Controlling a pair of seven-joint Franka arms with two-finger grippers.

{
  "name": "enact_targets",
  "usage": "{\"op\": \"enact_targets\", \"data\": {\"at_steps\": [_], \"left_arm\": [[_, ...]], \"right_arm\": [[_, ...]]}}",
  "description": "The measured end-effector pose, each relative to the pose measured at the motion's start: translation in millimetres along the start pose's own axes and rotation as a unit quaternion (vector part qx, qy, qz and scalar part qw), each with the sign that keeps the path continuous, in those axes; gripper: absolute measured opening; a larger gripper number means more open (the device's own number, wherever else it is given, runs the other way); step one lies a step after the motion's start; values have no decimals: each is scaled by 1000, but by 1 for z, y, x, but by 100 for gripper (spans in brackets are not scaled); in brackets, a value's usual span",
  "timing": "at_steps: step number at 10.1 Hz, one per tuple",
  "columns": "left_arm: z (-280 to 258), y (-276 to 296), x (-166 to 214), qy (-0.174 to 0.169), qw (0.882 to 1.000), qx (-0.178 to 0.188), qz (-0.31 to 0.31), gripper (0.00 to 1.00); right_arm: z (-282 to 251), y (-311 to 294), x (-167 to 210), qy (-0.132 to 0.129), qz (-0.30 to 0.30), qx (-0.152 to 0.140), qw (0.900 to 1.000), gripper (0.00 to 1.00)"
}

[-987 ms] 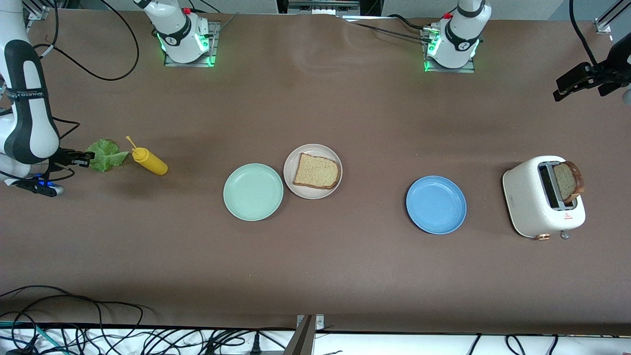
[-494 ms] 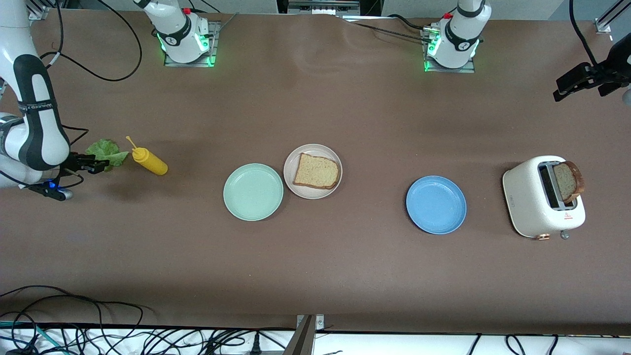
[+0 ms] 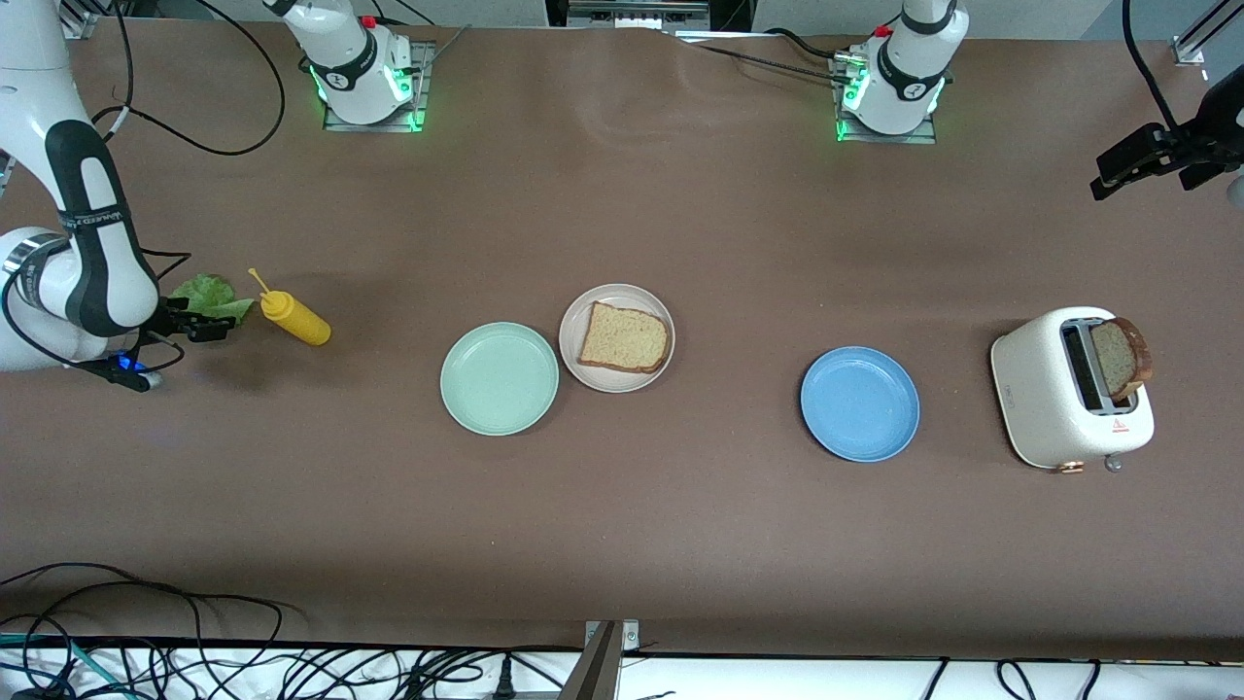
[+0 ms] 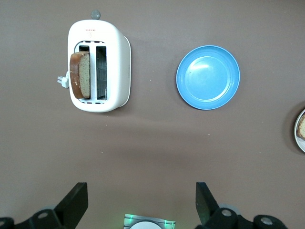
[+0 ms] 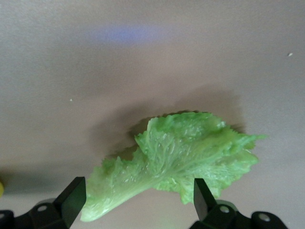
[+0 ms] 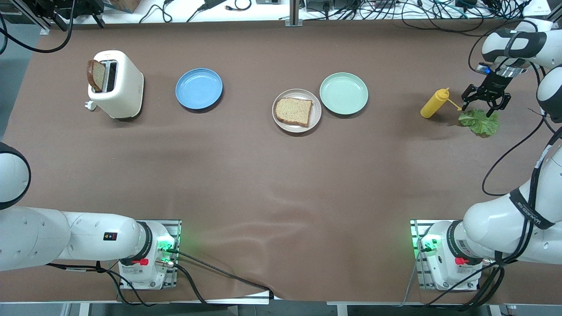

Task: Make sandwich on beige plate with both arms
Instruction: 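Lift the lettuce leaf off the table with the right gripper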

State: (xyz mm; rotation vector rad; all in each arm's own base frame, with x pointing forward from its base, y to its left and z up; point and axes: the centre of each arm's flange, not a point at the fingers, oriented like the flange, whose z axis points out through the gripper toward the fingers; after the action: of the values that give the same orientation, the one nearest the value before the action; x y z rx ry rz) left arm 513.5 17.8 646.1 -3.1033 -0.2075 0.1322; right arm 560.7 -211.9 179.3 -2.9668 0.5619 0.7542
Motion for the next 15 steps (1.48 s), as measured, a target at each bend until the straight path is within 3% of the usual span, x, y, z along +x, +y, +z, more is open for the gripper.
{"op": "enact_targets", "data": {"at_steps": [2,4,6,10,15], "left_arm": [[0,-2,0,0,1000,0,-2,100],[0,-2,0,0,1000,0,-2,100],[0,-5,1,0,1000,-1,-5,100],[1,-15,2,-1,1000,-1,-14,100],[1,-12,2,-1,1000,-1,-12,100]], "right_arm": [[9,2,0,-8,2,0,1000,98],[15,5,1,-13,4,0,1000,87],[15,8,1,-13,5,0,1000,55],[14,8,1,-13,-1,0,1000,8],[-13,4,-4,-18,-9,1,1000,5]]}}
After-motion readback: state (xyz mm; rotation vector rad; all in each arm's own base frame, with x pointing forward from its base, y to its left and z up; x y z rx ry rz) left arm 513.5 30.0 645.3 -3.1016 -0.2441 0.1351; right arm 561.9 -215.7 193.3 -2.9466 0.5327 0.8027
